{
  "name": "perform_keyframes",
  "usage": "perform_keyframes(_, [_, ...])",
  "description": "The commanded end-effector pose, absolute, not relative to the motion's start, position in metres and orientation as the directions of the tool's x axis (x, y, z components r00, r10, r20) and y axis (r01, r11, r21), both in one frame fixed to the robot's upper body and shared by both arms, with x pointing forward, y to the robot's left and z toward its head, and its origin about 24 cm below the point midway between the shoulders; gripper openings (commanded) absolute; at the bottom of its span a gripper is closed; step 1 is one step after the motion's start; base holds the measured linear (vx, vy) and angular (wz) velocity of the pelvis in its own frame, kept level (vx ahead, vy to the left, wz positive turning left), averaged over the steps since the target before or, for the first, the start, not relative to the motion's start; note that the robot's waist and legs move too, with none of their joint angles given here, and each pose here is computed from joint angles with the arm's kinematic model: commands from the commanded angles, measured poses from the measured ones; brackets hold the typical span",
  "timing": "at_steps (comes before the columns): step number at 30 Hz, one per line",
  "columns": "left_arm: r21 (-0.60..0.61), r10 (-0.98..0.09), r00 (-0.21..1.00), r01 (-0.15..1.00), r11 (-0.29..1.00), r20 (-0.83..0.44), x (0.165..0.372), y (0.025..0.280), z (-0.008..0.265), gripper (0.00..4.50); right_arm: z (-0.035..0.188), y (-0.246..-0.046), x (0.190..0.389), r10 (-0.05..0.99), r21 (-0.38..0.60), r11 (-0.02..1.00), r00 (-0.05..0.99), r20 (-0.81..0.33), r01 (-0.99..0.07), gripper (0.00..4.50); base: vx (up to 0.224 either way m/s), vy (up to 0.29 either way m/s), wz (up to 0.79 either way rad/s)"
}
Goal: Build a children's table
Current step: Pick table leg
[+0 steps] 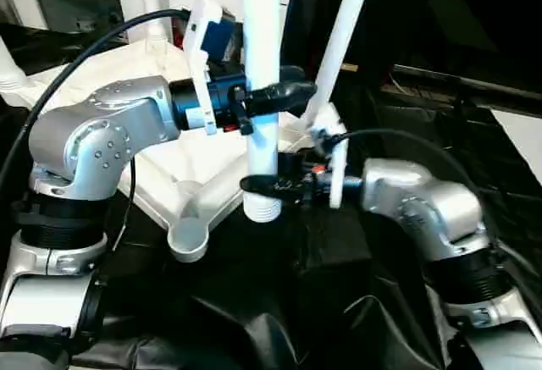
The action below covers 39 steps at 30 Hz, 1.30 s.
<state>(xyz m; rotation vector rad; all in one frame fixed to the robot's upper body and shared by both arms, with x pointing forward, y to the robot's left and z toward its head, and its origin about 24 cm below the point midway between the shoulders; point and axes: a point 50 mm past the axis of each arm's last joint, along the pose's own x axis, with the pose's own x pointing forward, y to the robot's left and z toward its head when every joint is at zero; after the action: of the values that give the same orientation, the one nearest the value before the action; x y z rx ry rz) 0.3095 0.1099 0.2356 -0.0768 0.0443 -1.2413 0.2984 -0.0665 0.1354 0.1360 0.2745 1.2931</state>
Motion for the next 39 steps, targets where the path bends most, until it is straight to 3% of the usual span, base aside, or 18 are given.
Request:
perform_keyframes(1, [-0.045, -0.955, 0.297, 0.954, 0.296, 0.008, 0.308, 0.106, 0.242, 1.75, 0.137, -0.067, 0.301, 0.955, 0.234, 0.288, 0.263, -0.133, -0.928, 2.99, 0.000, 0.000, 0.00])
perform_keyframes(11, [-0.046, -0.958, 0.287, 0.957, 0.287, 0.006, 0.309, 0.106, 0.241, 1.75, 0.138, -0.065, 0.299, 0.962, 0.248, 0.269, 0.247, -0.115, -0.931, 2.99, 0.000, 0.000, 0.00])
perform_keyframes(12, [-0.047, -0.958, 0.287, 0.957, 0.287, 0.007, 0.309, 0.106, 0.241, 1.75, 0.137, -0.065, 0.299, 0.962, 0.249, 0.268, 0.246, -0.114, -0.931, 2.71, 0.000, 0.000, 0.00])
perform_keyframes(16, [-0.049, -0.957, 0.290, 0.956, 0.289, 0.008, 0.310, 0.107, 0.242, 1.75, 0.135, -0.064, 0.297, 0.967, 0.265, 0.252, 0.231, -0.109, -0.931, 2.61, 0.000, 0.000, 0.00])
perform_keyframes(17, [-0.049, -0.957, 0.291, 0.956, 0.290, 0.008, 0.310, 0.107, 0.242, 1.75, 0.135, -0.064, 0.297, 0.967, 0.267, 0.250, 0.229, -0.108, -0.931, 2.30, 0.000, 0.000, 0.00])
perform_keyframes(21, [-0.052, -0.956, 0.294, 0.955, 0.293, 0.011, 0.311, 0.108, 0.242, 1.75, 0.134, -0.064, 0.296, 0.971, 0.281, 0.237, 0.216, -0.102, -0.930, 2.05, 0.000, 0.000, 0.00])
perform_keyframes(29, [-0.050, -0.949, 0.315, 0.948, 0.314, 0.017, 0.313, 0.108, 0.242, 1.75, 0.133, -0.065, 0.296, 0.970, 0.290, 0.242, 0.223, -0.097, -0.926, 1.97, 0.000, 0.000, 0.00])
perform_keyframes(30, [-0.050, -0.939, 0.344, 0.938, 0.343, 0.021, 0.316, 0.109, 0.242, 2.10, 0.133, -0.065, 0.297, 0.968, 0.291, 0.250, 0.233, -0.091, -0.924, 1.97, 0.000, 0.000, 0.00])
perform_keyframes(31, [-0.066, -0.935, 0.353, 0.934, 0.350, 0.033, 0.317, 0.110, 0.242, 2.45, 0.133, -0.066, 0.298, 0.966, 0.291, 0.258, 0.244, -0.083, -0.921, 1.96, 0.000, 0.000, 0.00])
perform_keyframes(34, [-0.096, -0.927, 0.364, 0.930, 0.356, 0.091, 0.318, 0.112, 0.244, 2.48, 0.135, -0.068, 0.300, 0.957, 0.290, 0.288, 0.287, -0.049, -0.913, 1.96, 0.000, 0.000, 0.00])
perform_keyframes(37, [-0.105, -0.884, 0.413, 0.911, 0.400, 0.216, 0.321, 0.114, 0.248, 2.65, 0.141, -0.069, 0.304, 0.937, 0.290, 0.328, 0.348, 0.018, -0.899, 1.89, 0.000, 0.000, 0.00])
perform_keyframes(39, [-0.157, -0.853, 0.384, 0.923, 0.350, 0.353, 0.317, 0.115, 0.249, 2.68, 0.146, -0.071, 0.307, 0.912, 0.300, 0.360, 0.400, 0.084, -0.883, 1.86, 0.000, 0.000, 0.00])
